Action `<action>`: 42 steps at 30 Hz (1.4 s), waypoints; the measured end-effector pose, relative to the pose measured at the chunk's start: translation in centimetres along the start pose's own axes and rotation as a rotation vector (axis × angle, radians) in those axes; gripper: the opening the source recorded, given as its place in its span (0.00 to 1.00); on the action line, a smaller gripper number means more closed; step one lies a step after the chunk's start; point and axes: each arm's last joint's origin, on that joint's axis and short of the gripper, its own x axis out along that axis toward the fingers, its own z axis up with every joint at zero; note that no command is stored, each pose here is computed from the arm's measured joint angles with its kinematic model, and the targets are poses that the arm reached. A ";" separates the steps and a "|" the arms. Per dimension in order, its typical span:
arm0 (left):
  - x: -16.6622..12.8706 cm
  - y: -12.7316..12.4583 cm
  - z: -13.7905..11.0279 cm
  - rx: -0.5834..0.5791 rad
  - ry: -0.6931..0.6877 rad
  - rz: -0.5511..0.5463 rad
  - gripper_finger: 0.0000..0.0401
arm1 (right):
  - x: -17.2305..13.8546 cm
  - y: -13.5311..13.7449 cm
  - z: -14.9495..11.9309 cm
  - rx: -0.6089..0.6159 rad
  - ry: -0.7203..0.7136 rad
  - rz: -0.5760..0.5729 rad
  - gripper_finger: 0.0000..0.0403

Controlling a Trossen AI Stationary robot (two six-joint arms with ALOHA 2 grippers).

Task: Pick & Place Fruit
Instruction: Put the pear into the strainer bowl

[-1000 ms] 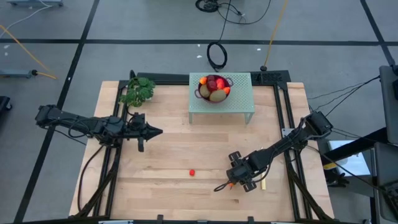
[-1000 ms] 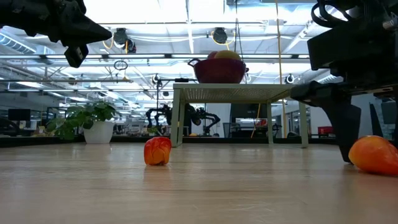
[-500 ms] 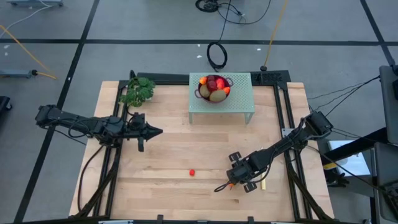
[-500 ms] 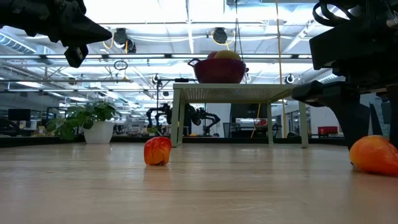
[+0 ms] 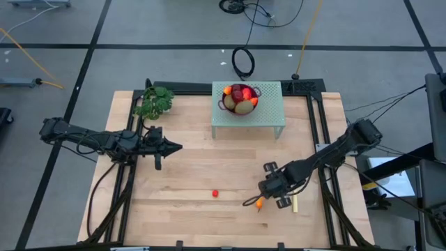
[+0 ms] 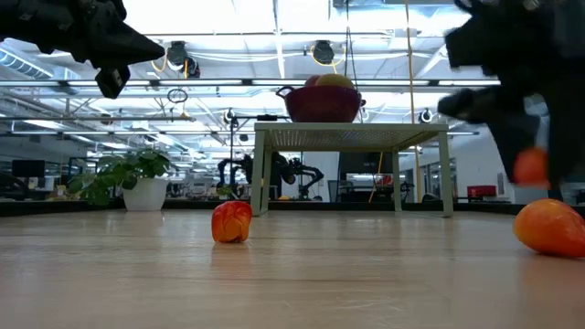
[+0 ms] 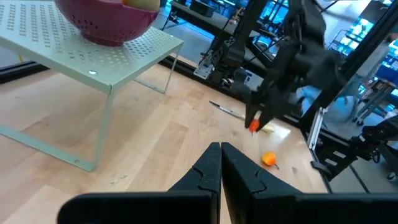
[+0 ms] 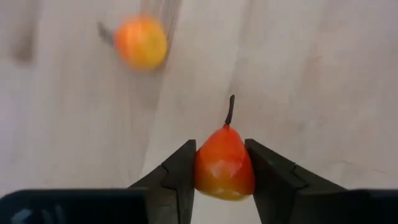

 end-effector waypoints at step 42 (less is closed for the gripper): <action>0.0 0.2 0.4 0.041 -0.078 0.091 0.02 | -19.2 -22.8 -2.2 0.620 -1.033 -0.581 0.28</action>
